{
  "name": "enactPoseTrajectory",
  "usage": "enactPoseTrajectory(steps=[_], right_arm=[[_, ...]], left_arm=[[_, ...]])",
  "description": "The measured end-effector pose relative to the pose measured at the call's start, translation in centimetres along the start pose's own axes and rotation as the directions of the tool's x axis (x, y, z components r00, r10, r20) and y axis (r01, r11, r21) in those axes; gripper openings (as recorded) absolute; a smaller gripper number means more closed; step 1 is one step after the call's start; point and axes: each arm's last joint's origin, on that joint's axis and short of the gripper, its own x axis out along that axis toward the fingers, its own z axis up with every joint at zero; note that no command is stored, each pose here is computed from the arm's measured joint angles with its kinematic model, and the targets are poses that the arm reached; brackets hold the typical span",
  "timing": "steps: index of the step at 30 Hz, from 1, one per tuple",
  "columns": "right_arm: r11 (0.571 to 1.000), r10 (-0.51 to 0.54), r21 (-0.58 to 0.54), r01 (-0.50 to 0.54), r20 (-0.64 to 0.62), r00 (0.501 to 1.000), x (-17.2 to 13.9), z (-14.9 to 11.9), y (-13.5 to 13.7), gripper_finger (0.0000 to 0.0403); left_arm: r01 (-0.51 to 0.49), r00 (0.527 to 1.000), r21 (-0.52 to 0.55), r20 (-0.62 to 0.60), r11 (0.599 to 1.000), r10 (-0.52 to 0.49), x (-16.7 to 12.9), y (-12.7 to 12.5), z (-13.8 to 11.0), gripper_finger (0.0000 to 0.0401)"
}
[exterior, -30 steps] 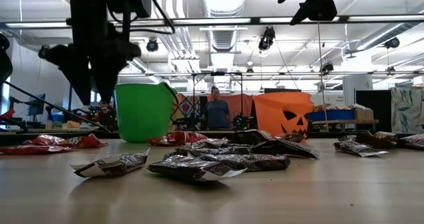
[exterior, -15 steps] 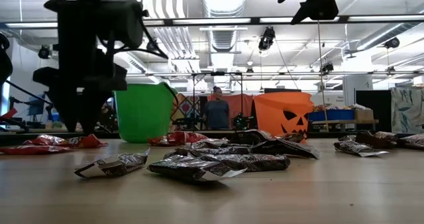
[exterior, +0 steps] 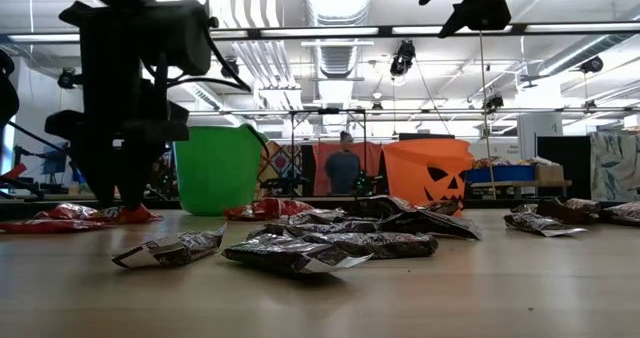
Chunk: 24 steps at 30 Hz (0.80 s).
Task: Sort candy
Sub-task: Put the red candy into the black bucket
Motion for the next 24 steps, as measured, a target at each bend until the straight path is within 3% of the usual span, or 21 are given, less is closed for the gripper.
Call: enactPoseTrajectory(steps=[24], right_arm=[[1.000, -0.013, 0.012, 0.013, 0.010, 1.000, 0.02, 0.00, -0.02, 0.0258]], left_arm=[[-0.044, 0.999, -0.020, 0.029, 0.999, 0.044, 0.67, 0.67, -0.26, 0.0228]])
